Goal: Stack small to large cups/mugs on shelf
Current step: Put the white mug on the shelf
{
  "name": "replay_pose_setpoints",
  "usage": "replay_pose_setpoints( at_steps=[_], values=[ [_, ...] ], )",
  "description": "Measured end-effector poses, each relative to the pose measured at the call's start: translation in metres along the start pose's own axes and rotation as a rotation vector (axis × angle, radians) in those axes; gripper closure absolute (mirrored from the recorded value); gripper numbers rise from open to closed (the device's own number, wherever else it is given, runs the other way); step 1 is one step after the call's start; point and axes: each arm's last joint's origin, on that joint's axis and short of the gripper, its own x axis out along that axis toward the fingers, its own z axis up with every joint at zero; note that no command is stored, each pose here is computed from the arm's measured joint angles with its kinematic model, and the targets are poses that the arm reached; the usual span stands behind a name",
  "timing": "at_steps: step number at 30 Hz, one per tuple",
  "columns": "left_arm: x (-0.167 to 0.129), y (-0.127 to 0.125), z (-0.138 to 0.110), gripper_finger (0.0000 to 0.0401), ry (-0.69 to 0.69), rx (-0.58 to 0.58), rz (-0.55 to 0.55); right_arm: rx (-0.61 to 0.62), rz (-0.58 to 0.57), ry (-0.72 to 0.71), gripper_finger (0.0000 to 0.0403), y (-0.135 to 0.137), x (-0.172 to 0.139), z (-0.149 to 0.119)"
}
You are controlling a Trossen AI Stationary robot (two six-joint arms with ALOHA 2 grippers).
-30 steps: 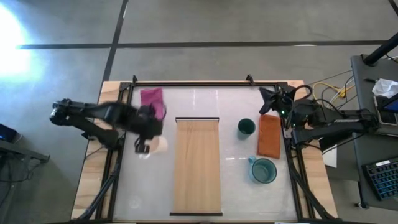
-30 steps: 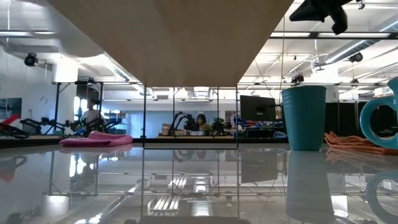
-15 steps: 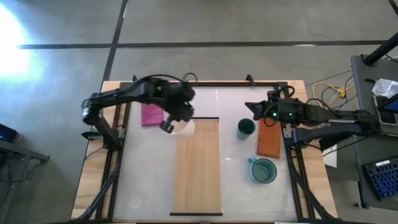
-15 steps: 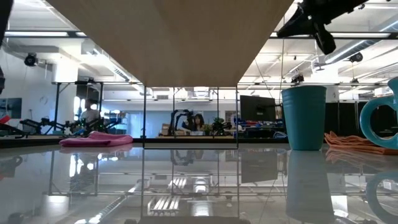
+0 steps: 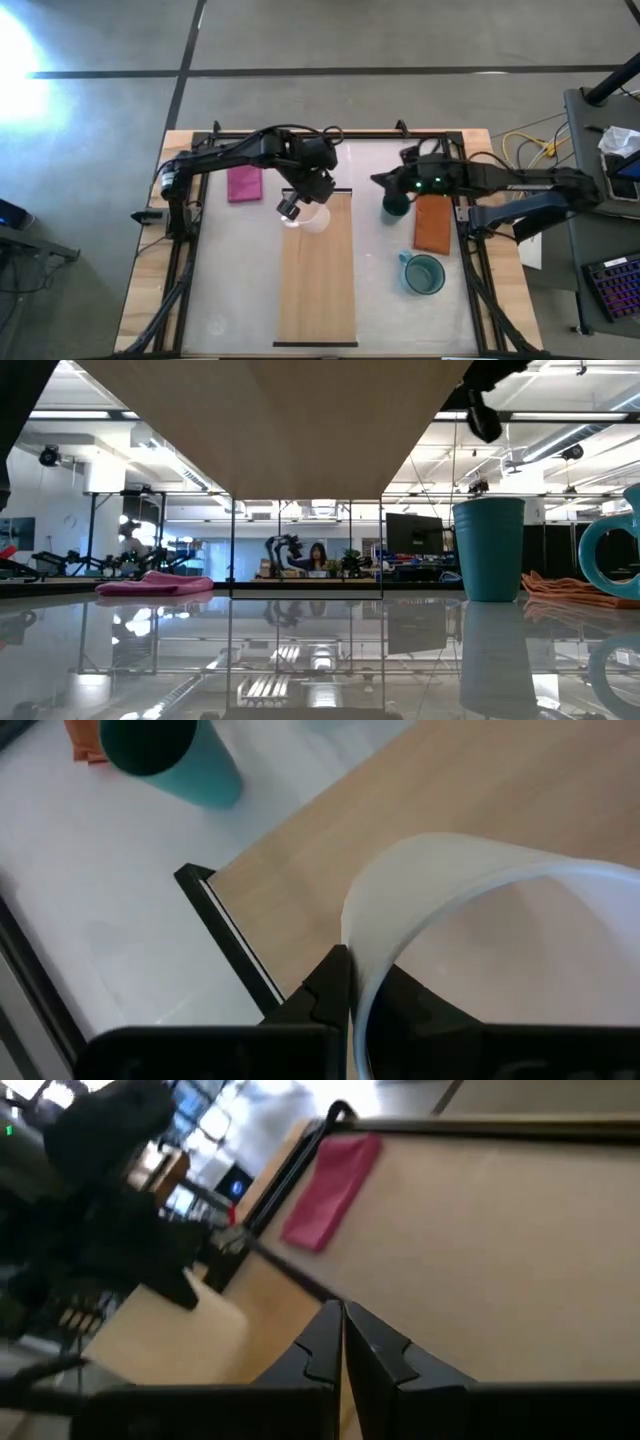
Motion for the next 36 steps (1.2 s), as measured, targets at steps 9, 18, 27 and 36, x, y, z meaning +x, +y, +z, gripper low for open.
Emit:
replay_pose_setpoints(
  at_steps=[9,18,27,36],
  values=[
    [0.007,0.001,0.001,0.0401,0.004,0.043,-0.007,-0.049,0.038,0.222,0.0394,0.033,0.026,-0.005],
    [0.021,-0.002,0.003,0.04,-0.006,-0.01,-0.015,-0.096,0.008,0.339,0.0394,0.053,0.032,-0.022],
    [0.023,-0.001,0.004,0.0335,-0.015,-0.062,-0.003,-0.102,0.012,0.303,0.0389,0.056,0.028,-0.019],
    [0.021,-0.004,0.007,0.0289,0.0,-0.083,0.021,-0.116,-0.034,0.328,0.0379,0.05,0.029,-0.023]
  ],
)
